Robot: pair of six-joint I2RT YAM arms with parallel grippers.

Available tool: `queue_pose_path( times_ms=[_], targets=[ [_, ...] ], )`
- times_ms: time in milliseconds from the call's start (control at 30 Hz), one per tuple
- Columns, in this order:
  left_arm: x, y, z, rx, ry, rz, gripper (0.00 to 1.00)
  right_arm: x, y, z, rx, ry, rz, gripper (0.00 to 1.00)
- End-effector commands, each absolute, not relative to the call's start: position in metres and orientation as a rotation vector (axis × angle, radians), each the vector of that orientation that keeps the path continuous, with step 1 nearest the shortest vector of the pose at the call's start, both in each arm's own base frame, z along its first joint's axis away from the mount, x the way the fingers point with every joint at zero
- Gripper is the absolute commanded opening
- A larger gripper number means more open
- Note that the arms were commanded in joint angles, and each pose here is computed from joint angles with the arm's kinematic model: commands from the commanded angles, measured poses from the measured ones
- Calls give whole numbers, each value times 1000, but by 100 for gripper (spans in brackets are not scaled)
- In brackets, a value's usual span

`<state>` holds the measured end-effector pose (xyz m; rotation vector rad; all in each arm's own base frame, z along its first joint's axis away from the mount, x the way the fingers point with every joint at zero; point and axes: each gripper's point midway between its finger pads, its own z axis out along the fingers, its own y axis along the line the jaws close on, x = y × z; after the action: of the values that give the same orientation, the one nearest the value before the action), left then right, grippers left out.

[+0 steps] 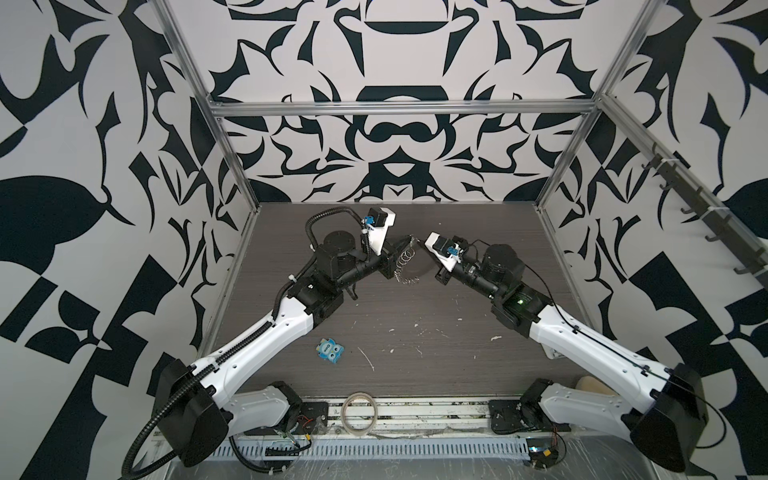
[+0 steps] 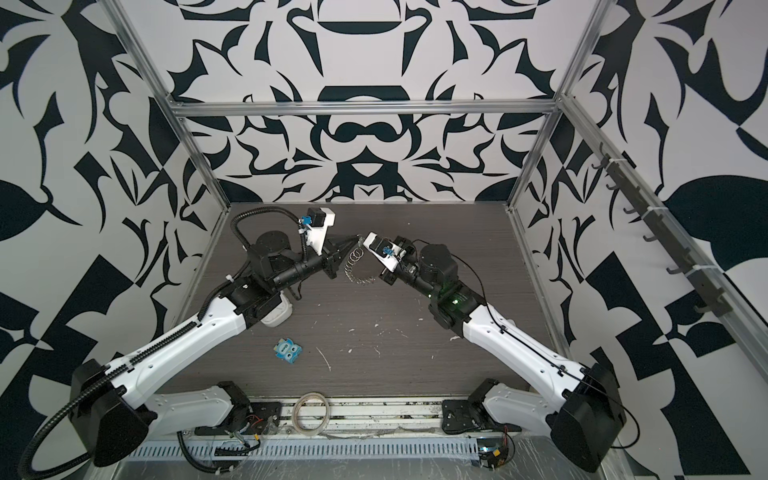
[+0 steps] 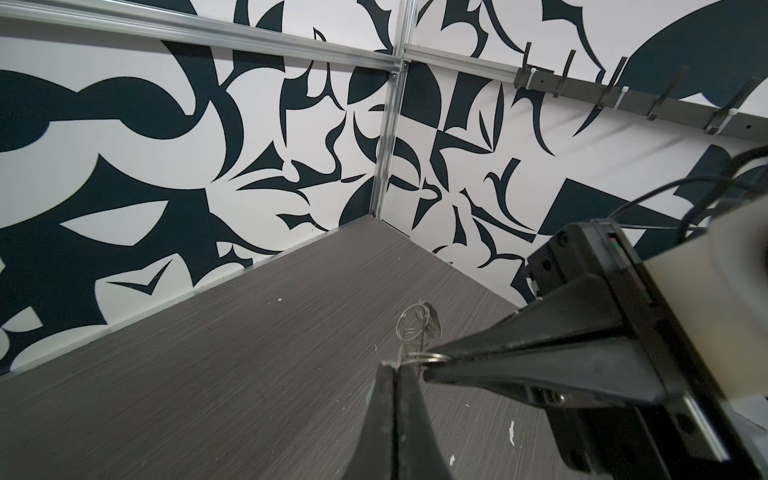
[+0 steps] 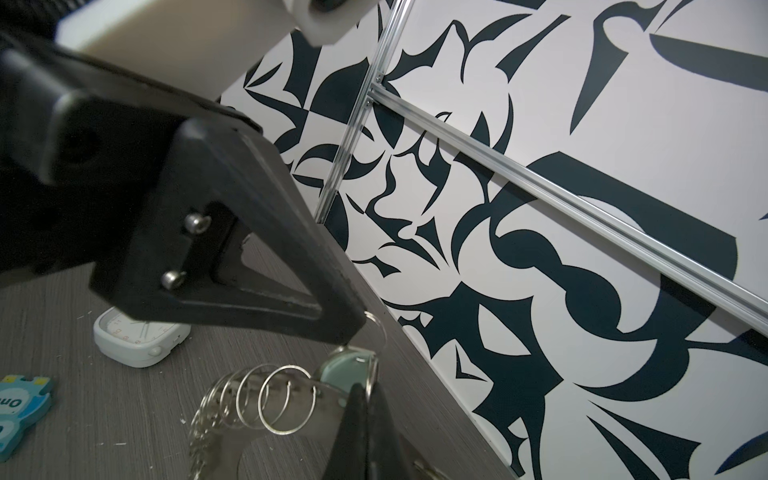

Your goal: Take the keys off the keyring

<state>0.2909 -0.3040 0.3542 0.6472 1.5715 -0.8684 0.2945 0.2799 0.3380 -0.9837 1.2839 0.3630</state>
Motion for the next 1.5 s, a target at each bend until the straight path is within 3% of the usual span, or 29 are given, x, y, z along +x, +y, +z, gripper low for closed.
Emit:
queue_pose_path(
  times_ms=[0, 300, 800, 1033, 1167, 1467],
  targets=[
    [294, -291, 404, 573, 1442, -831, 0, 296, 280, 322, -995, 1344, 387, 9],
    [294, -291, 403, 578, 1454, -821, 0, 298, 280, 322, -992, 1354, 381, 26],
    [297, -293, 398, 579, 1487, -797, 0, 296, 276, 366, -902, 1314, 414, 28],
    [297, -296, 396, 581, 1494, -795, 0, 297, 287, 367, -904, 1300, 419, 33],
    [298, -296, 396, 582, 1499, -794, 0, 299, 295, 366, -913, 1287, 421, 41],
    [297, -298, 394, 585, 1503, -794, 0, 301, 299, 371, -904, 1270, 411, 43]
  ],
)
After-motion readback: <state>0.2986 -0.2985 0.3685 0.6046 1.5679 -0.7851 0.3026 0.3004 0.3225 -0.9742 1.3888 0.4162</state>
